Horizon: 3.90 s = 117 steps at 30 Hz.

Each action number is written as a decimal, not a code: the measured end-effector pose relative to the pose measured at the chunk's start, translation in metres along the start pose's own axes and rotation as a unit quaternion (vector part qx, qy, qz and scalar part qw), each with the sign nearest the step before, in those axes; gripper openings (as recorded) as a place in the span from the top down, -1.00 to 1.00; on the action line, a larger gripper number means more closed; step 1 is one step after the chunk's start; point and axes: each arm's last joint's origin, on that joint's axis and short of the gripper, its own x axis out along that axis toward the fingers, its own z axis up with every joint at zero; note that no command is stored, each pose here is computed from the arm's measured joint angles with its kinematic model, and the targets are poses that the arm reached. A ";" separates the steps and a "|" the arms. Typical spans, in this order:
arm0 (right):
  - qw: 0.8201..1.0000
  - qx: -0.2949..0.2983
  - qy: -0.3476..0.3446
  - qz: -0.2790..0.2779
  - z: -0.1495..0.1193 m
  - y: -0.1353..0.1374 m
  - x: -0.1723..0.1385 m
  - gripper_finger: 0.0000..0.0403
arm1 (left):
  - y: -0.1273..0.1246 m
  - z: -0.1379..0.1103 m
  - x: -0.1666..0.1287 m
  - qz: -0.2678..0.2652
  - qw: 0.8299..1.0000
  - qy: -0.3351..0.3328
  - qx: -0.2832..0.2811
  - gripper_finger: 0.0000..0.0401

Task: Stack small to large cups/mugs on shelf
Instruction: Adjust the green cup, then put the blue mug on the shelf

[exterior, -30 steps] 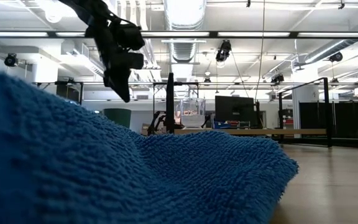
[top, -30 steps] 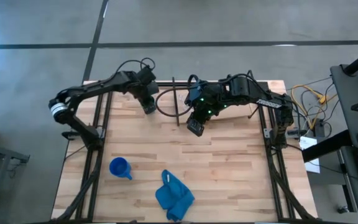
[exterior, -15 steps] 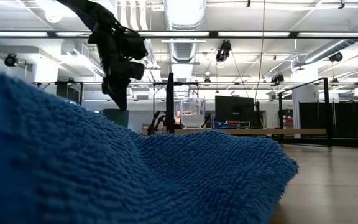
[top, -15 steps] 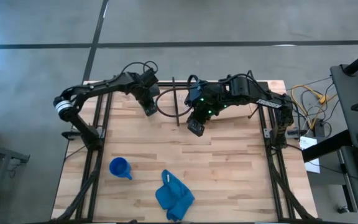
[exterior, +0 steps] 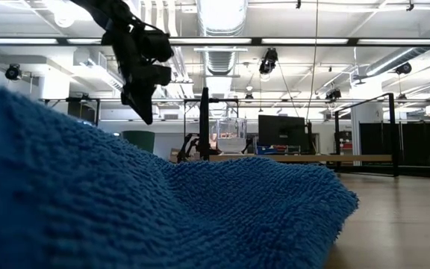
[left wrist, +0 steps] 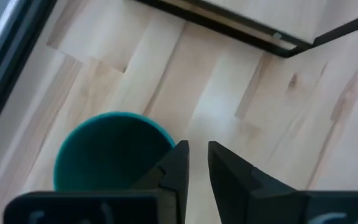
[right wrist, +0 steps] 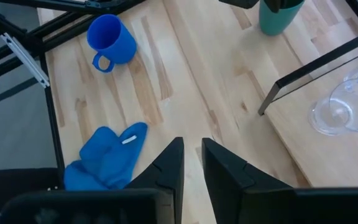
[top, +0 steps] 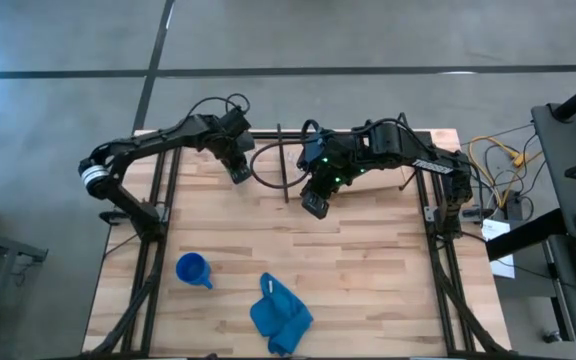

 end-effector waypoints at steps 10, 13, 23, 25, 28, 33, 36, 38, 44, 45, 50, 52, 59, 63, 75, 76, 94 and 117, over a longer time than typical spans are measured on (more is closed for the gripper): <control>1.000 0.000 0.000 0.000 0.000 0.000 0.000 0.74 | 0.003 -0.001 0.019 0.011 0.999 0.033 -0.004 0.44; 1.000 0.000 0.000 0.000 0.000 0.000 0.000 0.74 | 0.004 0.001 0.014 0.035 0.999 0.025 -0.002 0.41; 1.000 -0.004 0.000 -0.001 0.000 0.000 0.000 0.74 | 0.002 0.010 -0.016 0.056 0.998 -0.024 0.004 0.41; 1.000 -0.004 0.000 -0.001 0.000 0.000 0.000 0.74 | 0.001 0.010 -0.021 0.057 0.998 -0.034 0.004 0.41; 1.000 -0.004 -0.001 -0.003 0.000 0.000 0.000 0.74 | -0.001 0.005 -0.028 0.053 0.998 -0.023 0.004 0.41; 1.000 -0.004 -0.005 -0.014 0.000 -0.001 0.000 0.74 | -0.015 -0.027 -0.044 0.013 0.995 0.100 -0.019 0.41; 1.000 -0.004 -0.008 -0.022 0.000 -0.002 0.000 0.74 | -0.029 -0.053 -0.062 -0.034 0.981 0.189 -0.033 0.41; 0.999 -0.006 -0.012 -0.034 0.001 -0.002 0.000 0.74 | -0.041 -0.068 -0.076 -0.053 0.971 0.232 -0.025 0.41; 0.998 -0.008 -0.019 -0.065 0.000 -0.004 0.000 0.74 | -0.084 -0.105 -0.110 -0.127 0.977 0.167 -0.022 0.41; 0.997 -0.008 -0.019 -0.069 0.000 -0.005 0.000 0.74 | -0.090 -0.112 -0.114 -0.127 0.978 0.166 -0.027 0.41; 0.997 -0.008 -0.022 -0.076 0.000 -0.005 0.000 0.74 | -0.109 -0.144 -0.127 -0.123 0.977 0.167 -0.054 0.41; 0.997 -0.006 -0.022 -0.076 0.000 -0.005 0.000 0.74 | -0.116 -0.151 -0.128 -0.122 0.973 0.177 -0.085 0.41; 0.997 -0.002 -0.023 -0.076 0.000 -0.005 0.000 0.74 | -0.154 -0.156 -0.100 -0.155 0.963 0.180 -0.125 0.41; 0.997 -0.002 -0.024 -0.076 0.000 -0.005 0.000 0.74 | -0.176 -0.156 -0.076 -0.140 0.963 0.203 -0.112 0.41; 0.997 -0.002 -0.024 -0.076 0.001 -0.005 0.000 0.74 | -0.188 -0.157 -0.042 -0.020 0.972 0.230 0.051 0.41; 0.997 -0.002 -0.024 -0.076 0.001 -0.005 0.000 0.74 | -0.188 -0.157 -0.041 -0.012 0.972 0.225 0.069 0.41; 0.997 -0.008 -0.022 -0.076 0.000 -0.005 0.000 0.74 | -0.183 -0.163 -0.036 -0.031 0.965 0.222 0.136 0.41; 0.997 -0.004 -0.022 -0.076 0.000 -0.005 0.000 0.74 | -0.180 -0.173 -0.020 -0.025 0.962 0.228 0.146 0.41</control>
